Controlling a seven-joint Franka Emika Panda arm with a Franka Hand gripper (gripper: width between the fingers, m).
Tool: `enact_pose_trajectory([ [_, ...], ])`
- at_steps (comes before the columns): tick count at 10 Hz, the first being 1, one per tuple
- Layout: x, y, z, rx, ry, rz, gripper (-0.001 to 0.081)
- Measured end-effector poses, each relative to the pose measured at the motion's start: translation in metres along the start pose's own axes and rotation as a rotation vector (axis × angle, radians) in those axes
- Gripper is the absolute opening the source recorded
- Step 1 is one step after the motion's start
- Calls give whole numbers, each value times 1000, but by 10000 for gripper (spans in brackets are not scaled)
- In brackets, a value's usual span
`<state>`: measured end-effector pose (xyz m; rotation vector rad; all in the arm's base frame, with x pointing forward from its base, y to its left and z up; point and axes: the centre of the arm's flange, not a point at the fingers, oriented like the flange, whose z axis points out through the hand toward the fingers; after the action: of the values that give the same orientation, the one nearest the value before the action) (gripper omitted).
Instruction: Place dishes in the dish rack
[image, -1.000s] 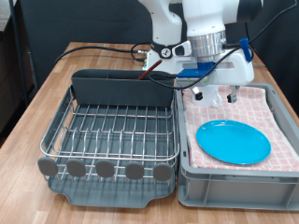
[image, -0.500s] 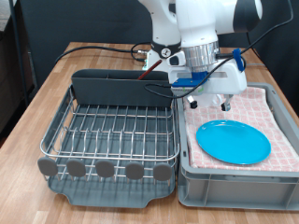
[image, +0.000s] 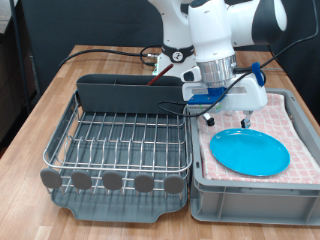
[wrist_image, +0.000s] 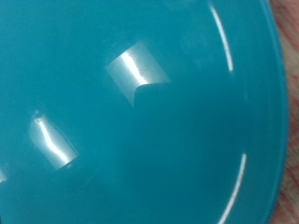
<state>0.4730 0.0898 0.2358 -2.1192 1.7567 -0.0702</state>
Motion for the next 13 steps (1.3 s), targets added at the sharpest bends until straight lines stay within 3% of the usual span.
enact_pose_trajectory([
  [5, -6, -8, 17, 13, 2, -5, 802],
  [10, -13, -11, 19, 89, -36, -25, 802],
  [13, -14, -13, 19, 100, -40, -28, 802],
])
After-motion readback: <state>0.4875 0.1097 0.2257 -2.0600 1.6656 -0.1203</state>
